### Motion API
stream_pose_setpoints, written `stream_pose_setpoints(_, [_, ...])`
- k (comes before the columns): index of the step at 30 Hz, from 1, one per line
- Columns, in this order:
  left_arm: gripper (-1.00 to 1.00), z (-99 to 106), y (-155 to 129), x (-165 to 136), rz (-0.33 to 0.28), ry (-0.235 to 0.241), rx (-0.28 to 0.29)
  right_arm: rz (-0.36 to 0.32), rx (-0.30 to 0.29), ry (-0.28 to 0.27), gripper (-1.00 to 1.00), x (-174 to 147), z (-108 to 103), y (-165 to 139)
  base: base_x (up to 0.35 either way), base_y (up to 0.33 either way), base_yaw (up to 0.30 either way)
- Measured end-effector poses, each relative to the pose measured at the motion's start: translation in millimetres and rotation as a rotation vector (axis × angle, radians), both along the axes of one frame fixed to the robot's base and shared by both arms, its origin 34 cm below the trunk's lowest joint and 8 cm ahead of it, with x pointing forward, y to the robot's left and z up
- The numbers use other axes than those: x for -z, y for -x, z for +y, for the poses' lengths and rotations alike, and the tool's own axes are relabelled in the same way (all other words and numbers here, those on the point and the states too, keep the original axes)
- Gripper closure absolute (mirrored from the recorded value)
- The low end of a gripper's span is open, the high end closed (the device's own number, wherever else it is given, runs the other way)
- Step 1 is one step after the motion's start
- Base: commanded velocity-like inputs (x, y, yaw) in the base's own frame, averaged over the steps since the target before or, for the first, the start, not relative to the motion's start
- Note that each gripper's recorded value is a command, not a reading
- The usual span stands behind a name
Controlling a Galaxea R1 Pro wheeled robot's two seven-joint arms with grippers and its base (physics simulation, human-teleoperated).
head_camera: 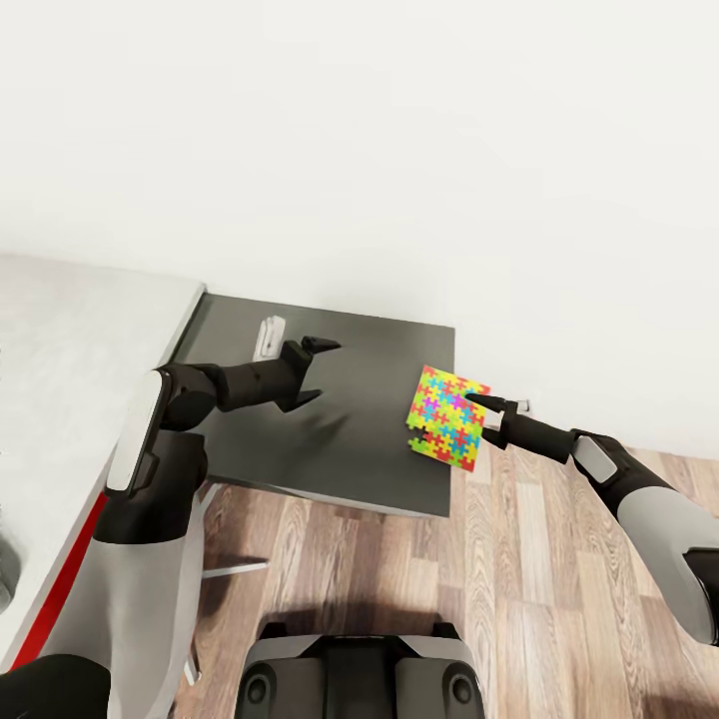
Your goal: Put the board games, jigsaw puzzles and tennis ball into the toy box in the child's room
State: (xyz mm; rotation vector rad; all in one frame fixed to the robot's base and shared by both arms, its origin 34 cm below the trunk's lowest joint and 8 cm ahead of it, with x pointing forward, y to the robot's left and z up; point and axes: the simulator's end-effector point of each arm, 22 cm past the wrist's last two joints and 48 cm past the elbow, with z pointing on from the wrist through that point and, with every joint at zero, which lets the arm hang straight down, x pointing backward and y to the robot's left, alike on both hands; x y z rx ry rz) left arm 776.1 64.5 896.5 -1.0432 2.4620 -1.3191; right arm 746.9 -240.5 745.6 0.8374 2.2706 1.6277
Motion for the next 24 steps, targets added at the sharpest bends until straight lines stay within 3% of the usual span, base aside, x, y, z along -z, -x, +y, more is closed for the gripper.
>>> stream_pose_setpoints(23, [-1.0, -0.2, -0.2, -0.2, -0.001, 0.0, 0.0, 0.001, 0.007, -0.001, -1.0, 0.1, -1.7, -0.1, 0.0, 0.0, 0.02])
stream_pose_setpoints(24, [-1.0, -0.3, -0.1, -0.2, 0.0, 0.0, 0.0, 0.001, 0.008, -0.001, 1.0, 0.1, -1.9, -0.2, 0.0, 0.0, 0.006])
